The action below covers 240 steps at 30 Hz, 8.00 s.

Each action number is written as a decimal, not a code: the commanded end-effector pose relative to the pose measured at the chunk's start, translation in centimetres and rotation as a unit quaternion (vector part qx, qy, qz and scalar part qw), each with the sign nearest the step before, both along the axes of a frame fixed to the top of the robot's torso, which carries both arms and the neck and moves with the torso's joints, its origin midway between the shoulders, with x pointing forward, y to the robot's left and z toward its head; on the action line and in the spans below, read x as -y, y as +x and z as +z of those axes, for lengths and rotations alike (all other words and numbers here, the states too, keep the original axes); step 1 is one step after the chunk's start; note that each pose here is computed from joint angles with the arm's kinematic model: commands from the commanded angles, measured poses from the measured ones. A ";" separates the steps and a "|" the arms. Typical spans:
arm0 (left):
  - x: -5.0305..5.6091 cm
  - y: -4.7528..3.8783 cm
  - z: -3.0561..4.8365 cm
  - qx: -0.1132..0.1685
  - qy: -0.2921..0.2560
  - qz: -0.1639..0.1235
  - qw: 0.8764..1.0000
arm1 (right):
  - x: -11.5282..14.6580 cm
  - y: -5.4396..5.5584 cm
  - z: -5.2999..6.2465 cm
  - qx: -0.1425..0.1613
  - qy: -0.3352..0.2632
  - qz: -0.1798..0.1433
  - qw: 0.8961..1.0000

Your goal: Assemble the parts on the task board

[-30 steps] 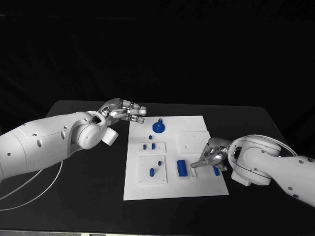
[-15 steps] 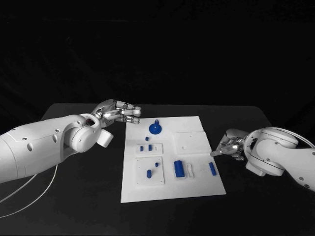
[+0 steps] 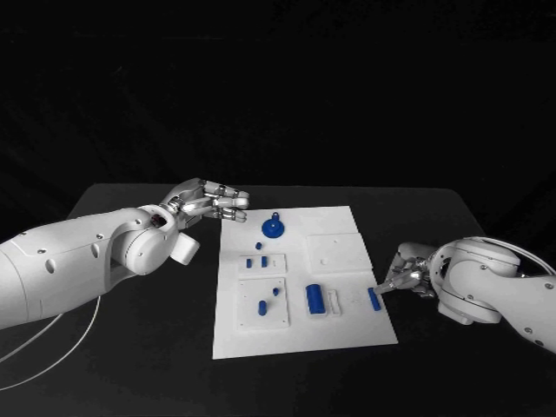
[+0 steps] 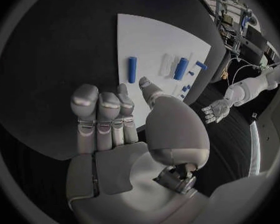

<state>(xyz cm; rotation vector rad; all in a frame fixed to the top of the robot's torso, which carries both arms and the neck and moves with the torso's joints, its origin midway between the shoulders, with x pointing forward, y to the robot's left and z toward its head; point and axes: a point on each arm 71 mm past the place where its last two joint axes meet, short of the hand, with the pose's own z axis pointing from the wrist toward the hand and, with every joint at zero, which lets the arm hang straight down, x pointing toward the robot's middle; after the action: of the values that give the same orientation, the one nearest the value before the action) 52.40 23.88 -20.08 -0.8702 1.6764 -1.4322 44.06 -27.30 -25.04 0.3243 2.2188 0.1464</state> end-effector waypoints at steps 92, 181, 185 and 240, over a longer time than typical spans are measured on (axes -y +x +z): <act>0.1 -0.55 -0.75 -0.021 0.024 -0.016 0.999 | -6.6 -2.0 -3.6 -0.031 0.159 -0.043 0.986; -0.2 -0.59 -1.00 -0.038 0.029 -0.023 0.999 | -7.2 -2.2 -3.0 -0.049 0.099 0.015 0.994; -0.3 -0.54 -1.01 -0.038 0.030 -0.022 0.999 | -7.1 -2.2 -3.0 -0.048 0.097 0.015 0.994; -0.7 -0.37 -1.12 -0.040 0.036 -0.016 0.998 | -6.7 -2.3 -2.4 -0.051 0.122 0.050 0.990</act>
<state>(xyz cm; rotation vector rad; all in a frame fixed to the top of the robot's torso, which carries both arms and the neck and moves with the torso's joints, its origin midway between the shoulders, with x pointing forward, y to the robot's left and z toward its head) 52.06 24.73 -21.26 -0.8763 1.7930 -1.3481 41.96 -20.89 -27.41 0.3841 2.2980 0.4201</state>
